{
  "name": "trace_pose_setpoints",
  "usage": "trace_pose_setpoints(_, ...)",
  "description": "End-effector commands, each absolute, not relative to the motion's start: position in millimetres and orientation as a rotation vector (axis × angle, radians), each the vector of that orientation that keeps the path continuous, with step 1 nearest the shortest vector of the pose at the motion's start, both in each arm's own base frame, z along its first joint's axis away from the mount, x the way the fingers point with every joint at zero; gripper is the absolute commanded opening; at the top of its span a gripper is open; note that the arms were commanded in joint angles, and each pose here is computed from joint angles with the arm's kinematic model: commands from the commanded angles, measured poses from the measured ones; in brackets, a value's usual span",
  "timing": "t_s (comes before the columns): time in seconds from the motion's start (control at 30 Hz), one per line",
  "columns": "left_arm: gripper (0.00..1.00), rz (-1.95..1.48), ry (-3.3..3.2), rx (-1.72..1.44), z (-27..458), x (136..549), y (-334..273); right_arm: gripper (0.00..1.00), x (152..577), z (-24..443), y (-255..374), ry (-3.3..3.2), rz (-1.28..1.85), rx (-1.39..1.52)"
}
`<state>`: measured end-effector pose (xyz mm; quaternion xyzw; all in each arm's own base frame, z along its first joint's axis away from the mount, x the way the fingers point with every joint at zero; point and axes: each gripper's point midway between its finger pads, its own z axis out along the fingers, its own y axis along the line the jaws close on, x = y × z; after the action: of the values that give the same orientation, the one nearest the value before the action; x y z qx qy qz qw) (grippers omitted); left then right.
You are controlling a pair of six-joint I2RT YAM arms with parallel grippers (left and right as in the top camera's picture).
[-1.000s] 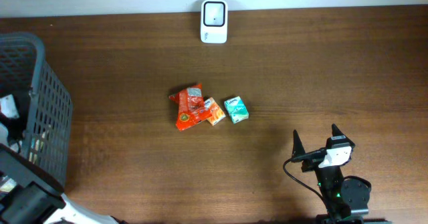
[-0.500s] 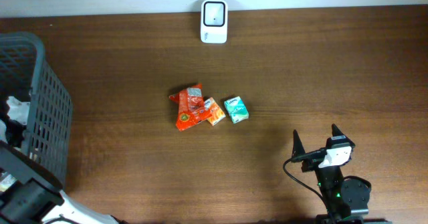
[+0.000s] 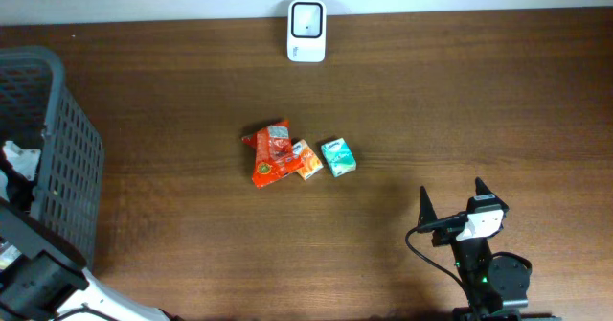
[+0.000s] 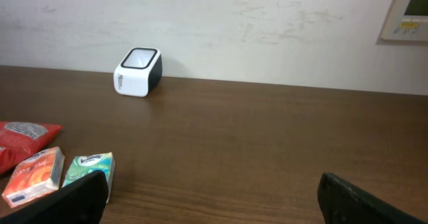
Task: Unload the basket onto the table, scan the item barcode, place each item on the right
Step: 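Reach the left gripper into the basket and grasp the large cream bag, then carry the cream bag out and drop it onto the pile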
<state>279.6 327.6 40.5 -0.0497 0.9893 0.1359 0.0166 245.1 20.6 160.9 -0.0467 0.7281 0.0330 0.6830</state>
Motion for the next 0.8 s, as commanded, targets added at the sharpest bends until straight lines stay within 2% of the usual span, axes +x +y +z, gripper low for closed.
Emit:
trace_pose_setpoints(0.0, 0.00, 0.300, 3.090, -0.245, 23, 278, 311, 0.99, 245, 158, 19, 1.638, 0.078, -0.089)
trace_pose_setpoints(0.1, 0.00, 0.435, 2.928, -0.351, 82, 301, 325, 0.98, 245, 158, 19, 1.638, 0.078, -0.089)
trace_pose_setpoints(0.23, 0.00, 0.532, 2.536, -0.642, 204, 321, 335, 0.99, 245, 158, 19, 1.638, 0.078, -0.089)
trace_pose_setpoints(0.4, 0.00, 0.598, 2.007, -0.515, 387, 334, 303, 0.99, 245, 158, 19, 1.638, 0.078, -0.089)
trace_pose_setpoints(0.5, 0.00, 0.576, 1.764, -0.347, 473, 341, 237, 0.99, 245, 158, 19, 1.638, 0.078, -0.089)
trace_pose_setpoints(0.6, 0.00, 0.445, 1.728, -0.166, 492, 363, 158, 0.99, 245, 158, 19, 1.638, 0.078, -0.089)
trace_pose_setpoints(0.67, 0.00, 0.200, 1.834, -0.031, 462, 391, 68, 0.99, 245, 158, 19, 1.638, 0.078, -0.089)
trace_pose_setpoints(0.77, 0.00, 0.006, 2.012, 0.158, 404, 416, -24, 0.99, 245, 158, 19, 1.638, 0.078, -0.089)
